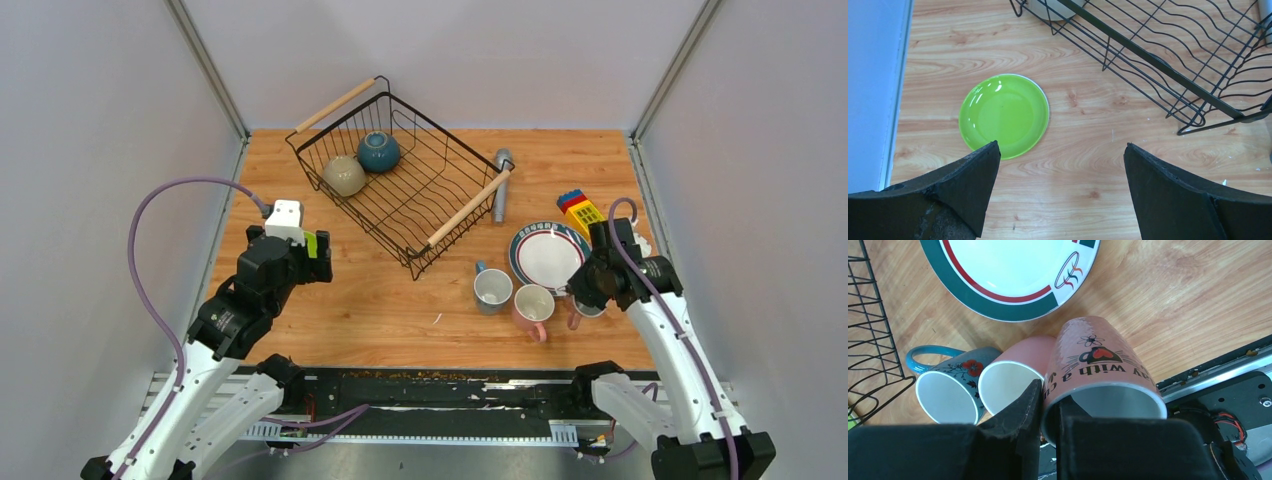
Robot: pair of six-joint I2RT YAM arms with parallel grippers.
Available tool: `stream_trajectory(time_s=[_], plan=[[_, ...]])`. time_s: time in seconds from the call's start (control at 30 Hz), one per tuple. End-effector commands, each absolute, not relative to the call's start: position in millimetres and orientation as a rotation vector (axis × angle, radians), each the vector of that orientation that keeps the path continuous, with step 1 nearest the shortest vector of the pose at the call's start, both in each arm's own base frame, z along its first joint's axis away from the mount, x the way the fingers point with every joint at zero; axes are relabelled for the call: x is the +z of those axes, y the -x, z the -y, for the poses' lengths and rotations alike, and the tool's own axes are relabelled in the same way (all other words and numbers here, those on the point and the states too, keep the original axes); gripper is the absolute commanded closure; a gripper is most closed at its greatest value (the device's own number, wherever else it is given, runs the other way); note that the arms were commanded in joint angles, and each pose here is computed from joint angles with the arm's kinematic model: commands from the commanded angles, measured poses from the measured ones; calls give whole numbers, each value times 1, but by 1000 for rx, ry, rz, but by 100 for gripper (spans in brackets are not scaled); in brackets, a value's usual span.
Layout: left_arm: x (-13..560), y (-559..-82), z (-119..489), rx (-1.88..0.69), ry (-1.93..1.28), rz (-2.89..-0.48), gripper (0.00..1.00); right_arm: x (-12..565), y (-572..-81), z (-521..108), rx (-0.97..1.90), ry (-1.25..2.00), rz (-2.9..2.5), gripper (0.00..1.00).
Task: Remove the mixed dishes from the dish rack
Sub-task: Place the cup at the center of the board.
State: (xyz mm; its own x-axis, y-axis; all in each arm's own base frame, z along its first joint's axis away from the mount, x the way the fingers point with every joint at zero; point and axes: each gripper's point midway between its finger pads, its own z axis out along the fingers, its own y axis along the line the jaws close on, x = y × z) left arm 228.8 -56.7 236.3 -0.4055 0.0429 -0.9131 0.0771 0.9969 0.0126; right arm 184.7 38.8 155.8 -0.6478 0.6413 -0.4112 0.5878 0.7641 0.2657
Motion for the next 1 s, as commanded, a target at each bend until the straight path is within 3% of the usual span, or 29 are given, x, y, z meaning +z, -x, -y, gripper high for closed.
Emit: stream_trajectory(time_s=[0.0, 0.27, 0.63, 0.97], plan=[[239, -231, 49, 11, -74, -1972, 0, 151, -204, -45, 192, -905, -2472, 100], [238, -231, 47, 15, -70, -1973, 0, 117, -198, -45, 142, -948, -2562, 92], [239, -231, 46, 8, -63, -1973, 0, 88, -200, -40, 108, -982, -2585, 90], [238, -232, 48, -15, -50, -1973, 0, 84, -203, -35, 68, -970, -2575, 68]])
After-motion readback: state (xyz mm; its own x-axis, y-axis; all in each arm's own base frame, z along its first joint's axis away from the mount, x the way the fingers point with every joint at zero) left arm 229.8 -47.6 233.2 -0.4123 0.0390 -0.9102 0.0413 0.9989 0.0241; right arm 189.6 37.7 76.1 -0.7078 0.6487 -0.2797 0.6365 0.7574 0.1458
